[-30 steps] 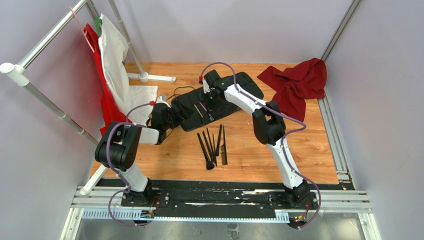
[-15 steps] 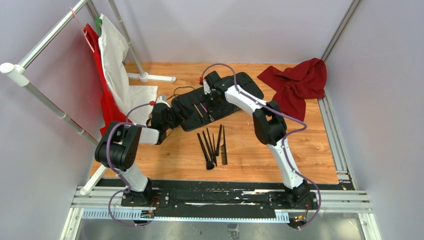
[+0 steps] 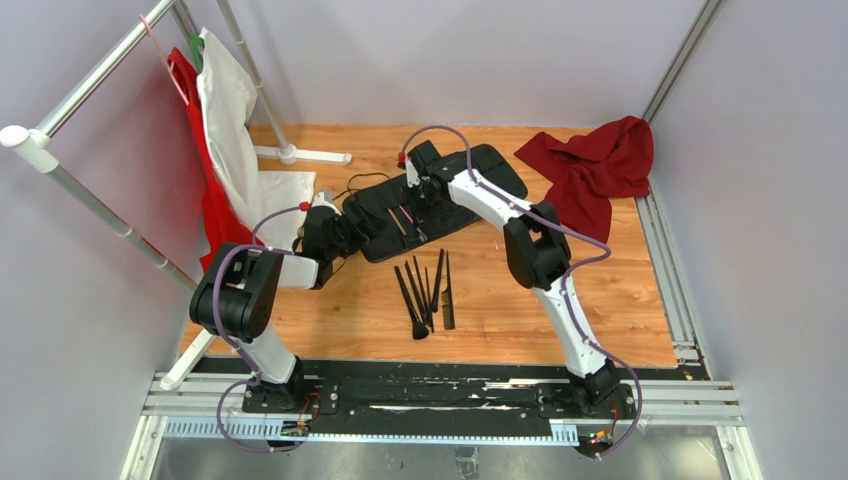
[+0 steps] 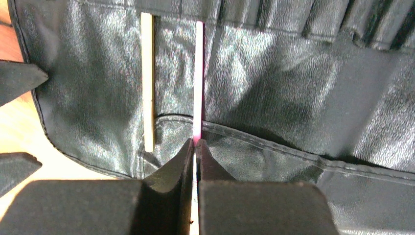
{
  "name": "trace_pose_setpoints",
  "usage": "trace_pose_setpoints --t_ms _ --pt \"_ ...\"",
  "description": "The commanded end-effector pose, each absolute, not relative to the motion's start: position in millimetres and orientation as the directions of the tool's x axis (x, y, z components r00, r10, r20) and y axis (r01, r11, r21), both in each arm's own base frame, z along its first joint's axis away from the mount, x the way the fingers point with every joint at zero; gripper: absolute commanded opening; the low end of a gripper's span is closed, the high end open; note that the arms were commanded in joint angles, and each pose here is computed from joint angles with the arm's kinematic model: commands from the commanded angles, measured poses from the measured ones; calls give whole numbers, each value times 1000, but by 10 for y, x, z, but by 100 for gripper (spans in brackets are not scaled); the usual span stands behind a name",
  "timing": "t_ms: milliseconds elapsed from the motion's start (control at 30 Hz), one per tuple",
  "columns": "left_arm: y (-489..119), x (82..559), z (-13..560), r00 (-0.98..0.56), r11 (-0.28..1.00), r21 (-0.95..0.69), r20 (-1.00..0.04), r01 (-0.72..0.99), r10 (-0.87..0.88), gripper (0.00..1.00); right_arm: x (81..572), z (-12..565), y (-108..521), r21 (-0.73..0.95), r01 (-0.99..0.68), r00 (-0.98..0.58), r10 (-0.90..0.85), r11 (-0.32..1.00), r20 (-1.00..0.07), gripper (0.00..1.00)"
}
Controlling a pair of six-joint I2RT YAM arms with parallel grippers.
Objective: Organize the makeup
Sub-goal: Place the makeup brush in the cosmetics bag.
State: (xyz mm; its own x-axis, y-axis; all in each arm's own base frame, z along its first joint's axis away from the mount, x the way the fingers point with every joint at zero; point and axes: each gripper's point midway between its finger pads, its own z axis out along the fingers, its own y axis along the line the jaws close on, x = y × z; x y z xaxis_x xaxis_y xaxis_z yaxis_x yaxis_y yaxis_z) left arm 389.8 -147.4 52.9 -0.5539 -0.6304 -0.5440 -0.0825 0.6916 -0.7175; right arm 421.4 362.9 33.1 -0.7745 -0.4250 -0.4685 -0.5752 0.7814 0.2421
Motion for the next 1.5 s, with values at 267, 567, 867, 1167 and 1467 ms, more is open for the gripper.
trace_pose_setpoints --t_ms 267,567,867,1167,1467 --pt "-1473 3823 380 -586 685 -719 -509 -113 -631 98 4416 58 3802 261 -545 -789 -383 797 -480 1" --pt "-1480 3824 370 -586 681 -723 -506 -112 -633 98 4562 49 3853 271 -532 -788 -353 802 -504 0" --pt "-1476 3826 341 -589 685 -720 -506 -116 -631 98 4562 302 3803 252 -542 -761 -341 802 -552 1" --pt "-1478 3824 332 -590 685 -720 -504 -116 -630 98 4598 445 3834 250 -558 -740 -339 791 -581 1" --pt "-1480 3825 319 -592 685 -719 -503 -118 -630 98 4607 604 3843 243 -573 -719 -337 783 -608 1"
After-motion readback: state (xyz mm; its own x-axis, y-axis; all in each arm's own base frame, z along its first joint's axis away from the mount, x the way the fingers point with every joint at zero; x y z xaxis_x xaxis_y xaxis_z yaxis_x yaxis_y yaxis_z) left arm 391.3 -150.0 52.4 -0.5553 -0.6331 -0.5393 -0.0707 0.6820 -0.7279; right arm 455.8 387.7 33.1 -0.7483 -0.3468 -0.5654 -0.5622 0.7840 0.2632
